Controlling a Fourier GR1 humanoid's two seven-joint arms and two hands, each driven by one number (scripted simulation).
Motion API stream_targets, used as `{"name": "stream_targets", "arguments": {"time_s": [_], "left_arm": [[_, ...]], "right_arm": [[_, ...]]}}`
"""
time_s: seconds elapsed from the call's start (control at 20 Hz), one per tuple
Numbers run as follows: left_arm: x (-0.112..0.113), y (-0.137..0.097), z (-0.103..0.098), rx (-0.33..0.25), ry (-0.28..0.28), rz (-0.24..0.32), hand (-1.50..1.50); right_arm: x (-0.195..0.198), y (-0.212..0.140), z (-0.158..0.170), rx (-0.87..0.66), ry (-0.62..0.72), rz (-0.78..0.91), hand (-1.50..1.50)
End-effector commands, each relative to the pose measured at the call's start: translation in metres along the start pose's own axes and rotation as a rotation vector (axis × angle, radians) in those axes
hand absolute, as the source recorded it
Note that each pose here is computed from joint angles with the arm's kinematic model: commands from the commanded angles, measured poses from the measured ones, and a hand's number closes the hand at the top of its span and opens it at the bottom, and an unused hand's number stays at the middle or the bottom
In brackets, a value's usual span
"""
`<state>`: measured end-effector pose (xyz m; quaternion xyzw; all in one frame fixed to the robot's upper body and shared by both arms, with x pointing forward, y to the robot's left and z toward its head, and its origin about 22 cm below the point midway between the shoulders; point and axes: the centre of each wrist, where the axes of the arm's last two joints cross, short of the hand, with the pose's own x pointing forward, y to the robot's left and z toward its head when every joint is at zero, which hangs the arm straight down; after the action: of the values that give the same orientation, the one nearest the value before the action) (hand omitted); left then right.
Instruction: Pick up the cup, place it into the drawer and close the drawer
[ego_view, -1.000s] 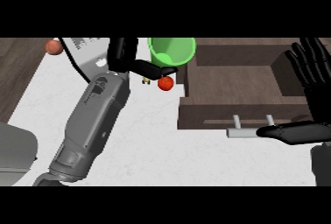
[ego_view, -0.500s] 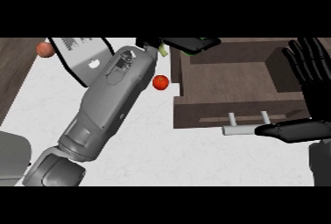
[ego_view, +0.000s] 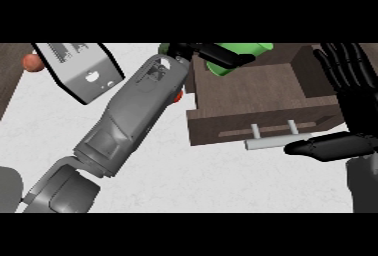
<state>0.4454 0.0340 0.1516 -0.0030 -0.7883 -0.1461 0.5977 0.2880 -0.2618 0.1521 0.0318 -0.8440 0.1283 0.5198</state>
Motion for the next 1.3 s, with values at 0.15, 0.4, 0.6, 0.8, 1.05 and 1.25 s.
{"name": "stream_targets", "arguments": {"time_s": [0.15,0.4,0.6,0.8,1.05,1.25], "left_arm": [[-0.029,-0.002,0.012,-0.111,0.105,-0.080,1.50],[-0.037,-0.002,0.016,-0.099,0.098,-0.049,-1.50],[-0.038,-0.002,0.019,-0.045,0.051,0.069,-1.50],[-0.019,-0.003,0.012,-0.054,-0.034,0.204,-1.50],[-0.027,-0.001,0.017,0.052,-0.107,0.292,-1.50],[-0.027,-0.001,0.016,0.100,-0.112,0.297,-1.50]], "right_arm": [[0.006,0.012,-0.013,0.039,-0.023,-0.008,-1.50],[0.009,0.008,-0.011,0.074,-0.052,-0.033,-1.50],[0.003,0.024,-0.019,0.225,-0.066,-0.135,-1.50],[0.011,0.050,-0.028,0.435,-0.105,-0.193,1.50],[0.003,0.044,-0.019,0.660,0.041,-0.117,1.50],[0.001,0.054,0.000,0.802,0.177,0.082,1.50]]}}
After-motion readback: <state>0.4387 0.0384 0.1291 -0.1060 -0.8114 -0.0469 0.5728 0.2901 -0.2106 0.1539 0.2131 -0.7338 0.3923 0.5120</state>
